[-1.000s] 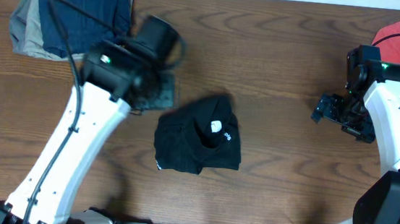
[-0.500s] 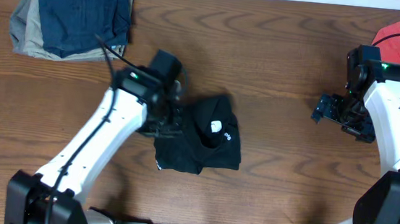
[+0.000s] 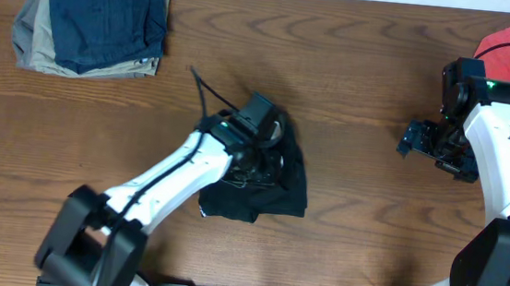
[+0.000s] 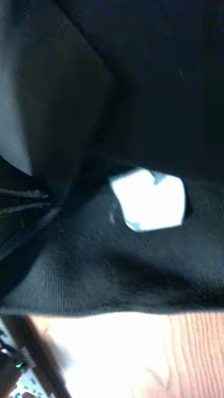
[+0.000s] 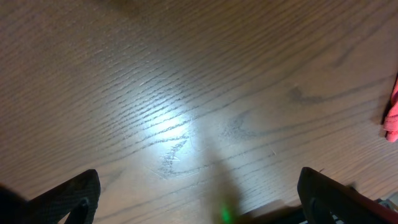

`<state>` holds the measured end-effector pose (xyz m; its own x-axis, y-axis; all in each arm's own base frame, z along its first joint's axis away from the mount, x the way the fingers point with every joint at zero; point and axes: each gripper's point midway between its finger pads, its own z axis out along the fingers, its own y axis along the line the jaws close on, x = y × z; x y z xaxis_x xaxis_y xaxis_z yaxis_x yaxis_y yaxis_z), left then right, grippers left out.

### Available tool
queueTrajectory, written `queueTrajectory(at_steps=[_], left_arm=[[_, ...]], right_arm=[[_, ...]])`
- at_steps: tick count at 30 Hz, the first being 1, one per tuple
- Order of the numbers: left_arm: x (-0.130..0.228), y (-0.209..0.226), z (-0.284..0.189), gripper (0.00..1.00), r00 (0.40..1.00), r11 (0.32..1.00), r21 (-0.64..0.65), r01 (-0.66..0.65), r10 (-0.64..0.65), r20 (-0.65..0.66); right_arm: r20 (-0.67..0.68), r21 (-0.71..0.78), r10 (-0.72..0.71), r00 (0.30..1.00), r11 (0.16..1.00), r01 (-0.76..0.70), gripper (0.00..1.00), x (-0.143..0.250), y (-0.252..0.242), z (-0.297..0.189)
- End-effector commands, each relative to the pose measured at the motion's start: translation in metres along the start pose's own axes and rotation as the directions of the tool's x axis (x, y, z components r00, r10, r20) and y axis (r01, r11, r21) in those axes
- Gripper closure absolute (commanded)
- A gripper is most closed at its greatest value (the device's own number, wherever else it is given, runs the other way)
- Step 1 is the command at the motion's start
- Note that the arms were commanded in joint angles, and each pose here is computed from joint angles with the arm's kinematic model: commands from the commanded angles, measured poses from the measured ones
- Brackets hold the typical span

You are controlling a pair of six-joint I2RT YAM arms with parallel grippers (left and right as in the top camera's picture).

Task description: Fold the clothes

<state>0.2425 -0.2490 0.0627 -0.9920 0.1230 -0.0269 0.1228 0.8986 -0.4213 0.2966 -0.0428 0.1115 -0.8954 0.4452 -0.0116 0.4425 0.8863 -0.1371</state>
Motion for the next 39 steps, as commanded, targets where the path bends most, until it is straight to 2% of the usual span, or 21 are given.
queueTrajectory(at_steps=[1, 6, 11, 17, 23, 27, 30, 33, 39], left_arm=[[0.011, 0.001, 0.021, 0.94, 0.998, 1.000, -0.017, 0.026, -0.027, -0.061], [0.030, -0.005, 0.043, 0.94, 0.991, 0.999, -0.044, -0.017, 0.011, -0.130], [0.035, -0.025, 0.049, 0.94, 0.990, 0.996, -0.013, -0.084, 0.082, -0.115], [0.032, -0.047, 0.019, 0.94, 0.989, 0.991, 0.025, -0.130, 0.132, -0.074], [0.014, -0.074, -0.059, 0.94, 0.971, 0.973, 0.072, -0.218, 0.209, 0.117], [-0.012, -0.054, -0.109, 0.94, 0.935, 0.984, -0.001, -0.179, 0.170, 0.311], [-0.025, -0.036, -0.128, 0.94, 0.918, 0.992, -0.026, -0.124, 0.125, 0.376], [-0.031, -0.025, -0.125, 0.94, 0.924, 0.995, -0.035, -0.089, 0.095, 0.370], [-0.039, -0.009, -0.074, 0.94, 0.963, 0.996, -0.071, -0.049, 0.066, 0.263]], right_arm=[[0.011, 0.007, -0.012, 1.000, 1.000, 0.012, 0.01, -0.003, 0.000, -0.002], [0.011, 0.007, -0.012, 1.000, 1.000, 0.012, 0.01, -0.003, 0.000, -0.002], [0.011, 0.007, -0.012, 1.000, 1.000, 0.012, 0.01, -0.003, 0.000, -0.002], [0.011, 0.007, -0.012, 1.000, 1.000, 0.012, 0.01, -0.003, 0.000, -0.002], [0.011, 0.007, -0.012, 1.000, 1.000, 0.012, 0.01, -0.003, 0.000, -0.002], [0.011, 0.007, -0.012, 1.000, 1.000, 0.012, 0.01, -0.003, 0.000, -0.002], [0.011, 0.007, -0.012, 1.000, 1.000, 0.012, 0.01, -0.003, 0.000, -0.002], [0.011, 0.007, -0.012, 1.000, 1.000, 0.012, 0.01, -0.003, 0.000, -0.002], [0.011, 0.007, -0.012, 1.000, 1.000, 0.012, 0.01, -0.003, 0.000, -0.002]])
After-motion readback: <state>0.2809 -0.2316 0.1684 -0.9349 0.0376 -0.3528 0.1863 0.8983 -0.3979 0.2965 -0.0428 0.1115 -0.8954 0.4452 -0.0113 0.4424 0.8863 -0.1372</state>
